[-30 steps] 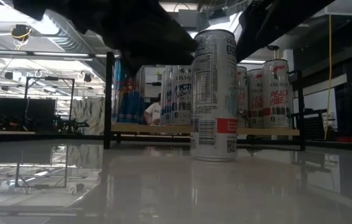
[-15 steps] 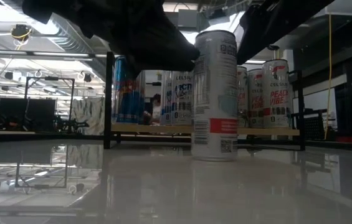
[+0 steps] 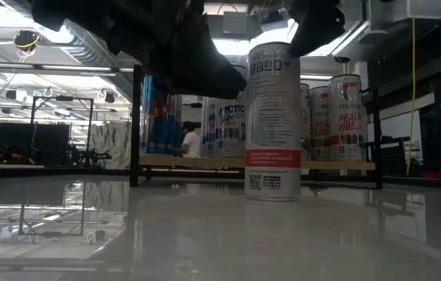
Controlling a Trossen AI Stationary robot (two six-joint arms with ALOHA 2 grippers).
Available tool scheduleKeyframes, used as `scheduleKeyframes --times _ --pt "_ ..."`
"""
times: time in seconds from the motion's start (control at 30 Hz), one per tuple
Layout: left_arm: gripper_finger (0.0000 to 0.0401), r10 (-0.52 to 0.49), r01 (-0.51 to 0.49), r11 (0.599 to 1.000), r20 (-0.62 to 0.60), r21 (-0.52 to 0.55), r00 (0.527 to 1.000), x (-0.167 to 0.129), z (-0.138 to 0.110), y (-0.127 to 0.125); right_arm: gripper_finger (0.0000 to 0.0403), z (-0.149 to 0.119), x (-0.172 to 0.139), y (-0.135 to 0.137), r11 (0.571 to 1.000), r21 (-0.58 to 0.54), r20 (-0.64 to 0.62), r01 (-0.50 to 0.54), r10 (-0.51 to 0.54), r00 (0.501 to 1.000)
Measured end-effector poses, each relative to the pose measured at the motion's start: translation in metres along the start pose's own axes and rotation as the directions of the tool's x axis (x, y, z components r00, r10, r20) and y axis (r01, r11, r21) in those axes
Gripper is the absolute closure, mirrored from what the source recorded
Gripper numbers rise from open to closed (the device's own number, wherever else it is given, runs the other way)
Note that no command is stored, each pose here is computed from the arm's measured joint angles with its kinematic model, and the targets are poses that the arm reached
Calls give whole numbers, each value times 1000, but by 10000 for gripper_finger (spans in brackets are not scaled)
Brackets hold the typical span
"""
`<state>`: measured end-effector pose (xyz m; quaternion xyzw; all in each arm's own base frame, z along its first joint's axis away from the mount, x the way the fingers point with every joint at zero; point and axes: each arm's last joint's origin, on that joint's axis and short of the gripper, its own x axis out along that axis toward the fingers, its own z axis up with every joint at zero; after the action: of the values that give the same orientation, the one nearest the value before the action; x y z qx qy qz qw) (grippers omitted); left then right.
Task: Place canned beverage on shelf
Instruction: Put the white-pink soda can on the shelf aligned with the other white-pink soda can
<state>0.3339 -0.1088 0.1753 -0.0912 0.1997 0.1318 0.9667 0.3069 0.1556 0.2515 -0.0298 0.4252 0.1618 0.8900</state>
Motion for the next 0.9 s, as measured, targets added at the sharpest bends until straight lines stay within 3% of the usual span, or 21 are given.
scheduleKeyframes --times 0.23,0.33,0.6,0.9 --pt "289 -7 9 999 -60 38 998 -8 -6 -4 13 -10 -3 0 999 14 -111 -33 34 993" --pt "289 -58 61 997 -75 38 996 -11 -7 -9 13 -15 -8 -2 999 41 -159 -9 16 987" --pt "289 -149 149 989 -68 -13 986 -17 -8 -21 13 -17 -9 -12 965 15 -152 261 -255 955" --pt "289 -179 180 982 15 -61 984 -16 0 -25 13 -12 -8 -25 955 32 -117 295 -290 950"
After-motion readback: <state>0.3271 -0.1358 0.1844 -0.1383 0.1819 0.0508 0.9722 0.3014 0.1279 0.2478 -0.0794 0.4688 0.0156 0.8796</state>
